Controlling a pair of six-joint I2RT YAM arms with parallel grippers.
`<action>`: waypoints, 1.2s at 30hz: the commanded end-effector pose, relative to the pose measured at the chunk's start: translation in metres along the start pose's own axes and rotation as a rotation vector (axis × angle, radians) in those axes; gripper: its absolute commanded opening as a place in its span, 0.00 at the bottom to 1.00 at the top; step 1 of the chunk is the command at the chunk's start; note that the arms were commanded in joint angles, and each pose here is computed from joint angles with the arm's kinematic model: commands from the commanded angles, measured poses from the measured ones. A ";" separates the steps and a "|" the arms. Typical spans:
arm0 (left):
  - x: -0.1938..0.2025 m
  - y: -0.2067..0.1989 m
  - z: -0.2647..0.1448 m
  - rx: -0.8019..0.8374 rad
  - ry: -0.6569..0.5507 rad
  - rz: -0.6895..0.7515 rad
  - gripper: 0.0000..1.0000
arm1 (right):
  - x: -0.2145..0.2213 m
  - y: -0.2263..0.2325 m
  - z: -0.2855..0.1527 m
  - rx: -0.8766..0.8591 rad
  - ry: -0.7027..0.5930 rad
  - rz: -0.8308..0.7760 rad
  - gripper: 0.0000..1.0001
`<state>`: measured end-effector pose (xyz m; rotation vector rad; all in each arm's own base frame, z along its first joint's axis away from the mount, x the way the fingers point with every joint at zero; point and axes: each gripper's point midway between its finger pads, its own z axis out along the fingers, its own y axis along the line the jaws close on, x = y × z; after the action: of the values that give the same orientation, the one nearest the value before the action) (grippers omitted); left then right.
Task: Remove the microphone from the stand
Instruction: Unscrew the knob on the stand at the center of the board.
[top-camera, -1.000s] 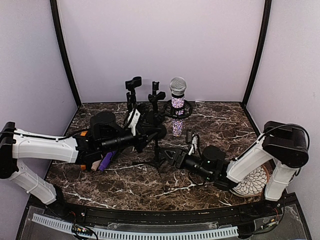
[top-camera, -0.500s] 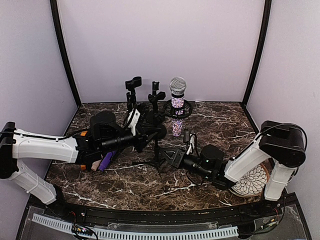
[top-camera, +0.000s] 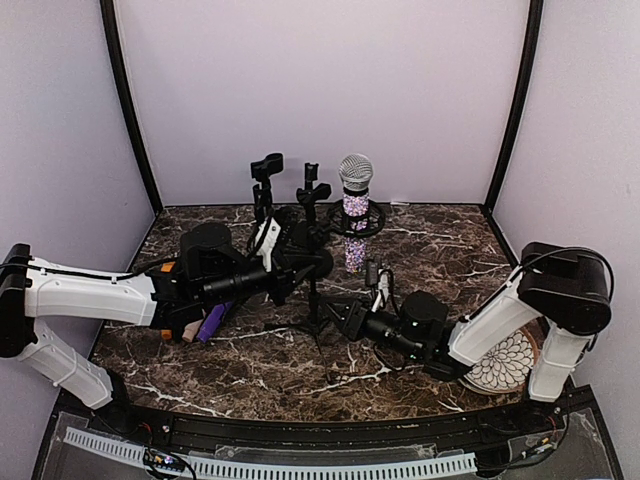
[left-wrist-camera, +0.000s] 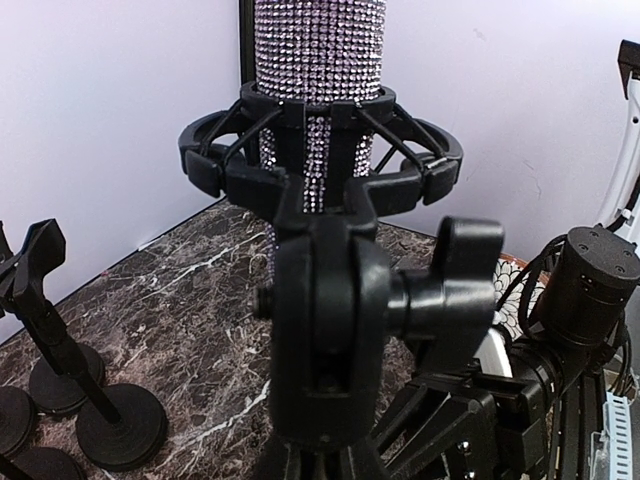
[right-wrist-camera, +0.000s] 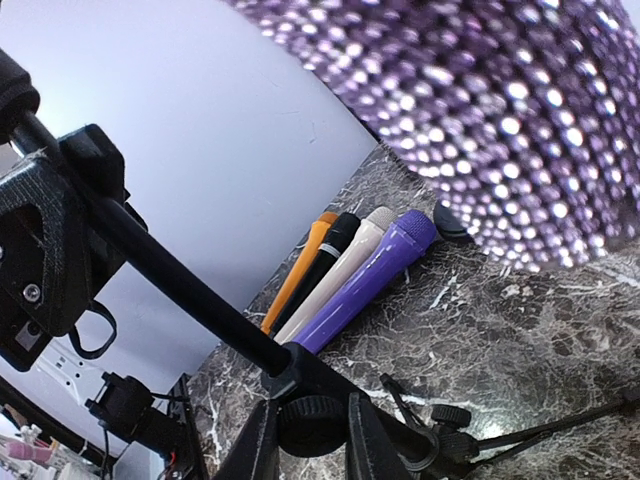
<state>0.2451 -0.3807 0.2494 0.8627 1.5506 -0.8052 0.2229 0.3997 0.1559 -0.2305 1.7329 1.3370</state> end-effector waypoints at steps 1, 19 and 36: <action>0.052 -0.007 0.000 0.024 0.168 -0.041 0.00 | -0.017 0.003 0.002 0.094 -0.050 -0.215 0.03; 0.057 -0.009 0.002 0.033 0.186 -0.049 0.00 | -0.008 0.001 0.014 0.405 0.050 -0.936 0.02; 0.061 -0.010 0.004 0.037 0.200 -0.057 0.00 | -0.023 0.019 0.009 0.481 -0.055 -1.045 0.15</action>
<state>0.2527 -0.3777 0.2493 0.8400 1.5553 -0.7739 0.2253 0.4114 0.1592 -0.8261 1.4960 0.1368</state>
